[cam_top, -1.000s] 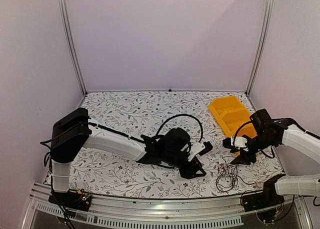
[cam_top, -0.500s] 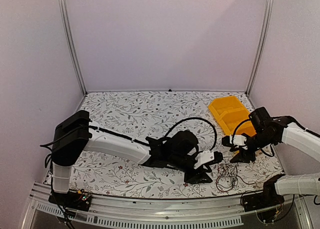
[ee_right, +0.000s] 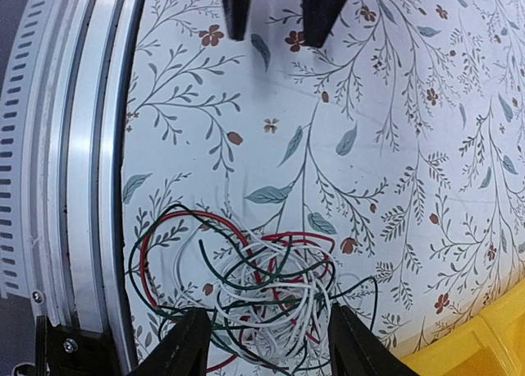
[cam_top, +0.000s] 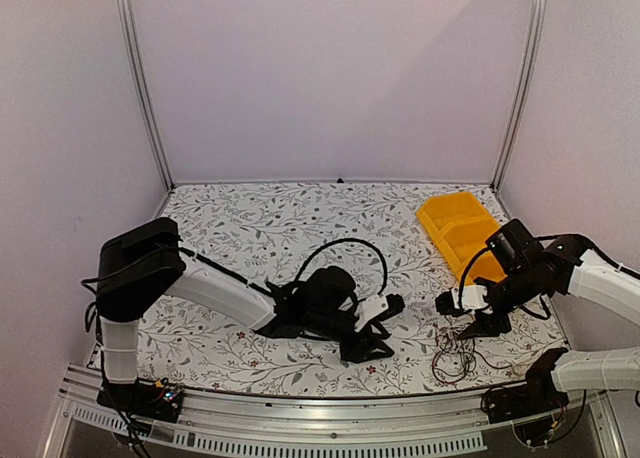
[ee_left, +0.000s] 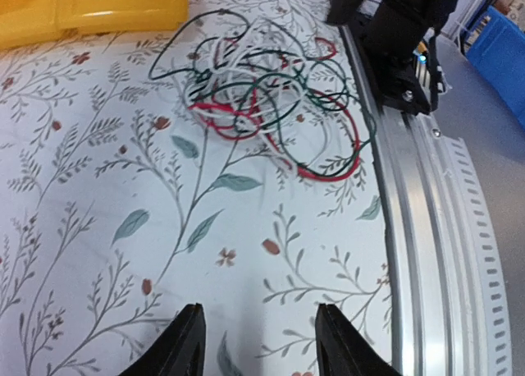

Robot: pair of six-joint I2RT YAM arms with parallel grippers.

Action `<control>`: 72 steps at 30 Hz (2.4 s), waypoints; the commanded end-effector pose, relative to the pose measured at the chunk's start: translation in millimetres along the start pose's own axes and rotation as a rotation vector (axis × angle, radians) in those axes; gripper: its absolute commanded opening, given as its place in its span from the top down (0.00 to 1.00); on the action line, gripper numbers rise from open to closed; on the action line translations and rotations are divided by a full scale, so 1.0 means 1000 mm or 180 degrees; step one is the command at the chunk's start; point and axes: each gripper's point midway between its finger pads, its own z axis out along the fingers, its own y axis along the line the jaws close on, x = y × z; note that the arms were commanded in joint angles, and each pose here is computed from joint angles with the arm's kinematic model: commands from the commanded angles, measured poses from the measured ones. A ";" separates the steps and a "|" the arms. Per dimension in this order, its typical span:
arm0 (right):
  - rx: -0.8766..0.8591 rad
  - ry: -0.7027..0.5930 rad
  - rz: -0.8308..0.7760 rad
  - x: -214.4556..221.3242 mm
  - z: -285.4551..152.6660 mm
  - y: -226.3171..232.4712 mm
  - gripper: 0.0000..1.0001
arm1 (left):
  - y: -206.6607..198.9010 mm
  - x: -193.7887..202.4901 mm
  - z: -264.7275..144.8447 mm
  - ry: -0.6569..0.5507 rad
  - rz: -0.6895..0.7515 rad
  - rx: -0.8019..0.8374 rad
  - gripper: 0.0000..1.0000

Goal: Untangle the cables

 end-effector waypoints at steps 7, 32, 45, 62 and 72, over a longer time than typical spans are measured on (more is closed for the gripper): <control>-0.0393 0.0326 -0.0401 0.002 0.025 0.030 0.44 | 0.039 -0.049 -0.055 -0.0748 -0.0371 -0.0511 0.51; -0.0322 0.0195 -0.0508 -0.031 0.037 0.015 1.00 | 0.049 -0.050 -0.067 -0.0817 -0.0493 -0.0755 0.51; -0.0530 -0.1046 -0.0431 -0.167 -0.020 -0.020 1.00 | 0.014 -0.085 -0.121 -0.1617 0.0040 -0.0740 0.45; -0.0403 -0.1813 -0.0703 -0.271 -0.111 -0.059 1.00 | 0.019 -0.149 -0.091 -0.2409 0.0212 -0.0702 0.42; 0.0260 -0.2292 -0.1103 -0.319 -0.207 -0.081 1.00 | 0.035 -0.122 -0.038 -0.2194 0.0068 -0.0583 0.63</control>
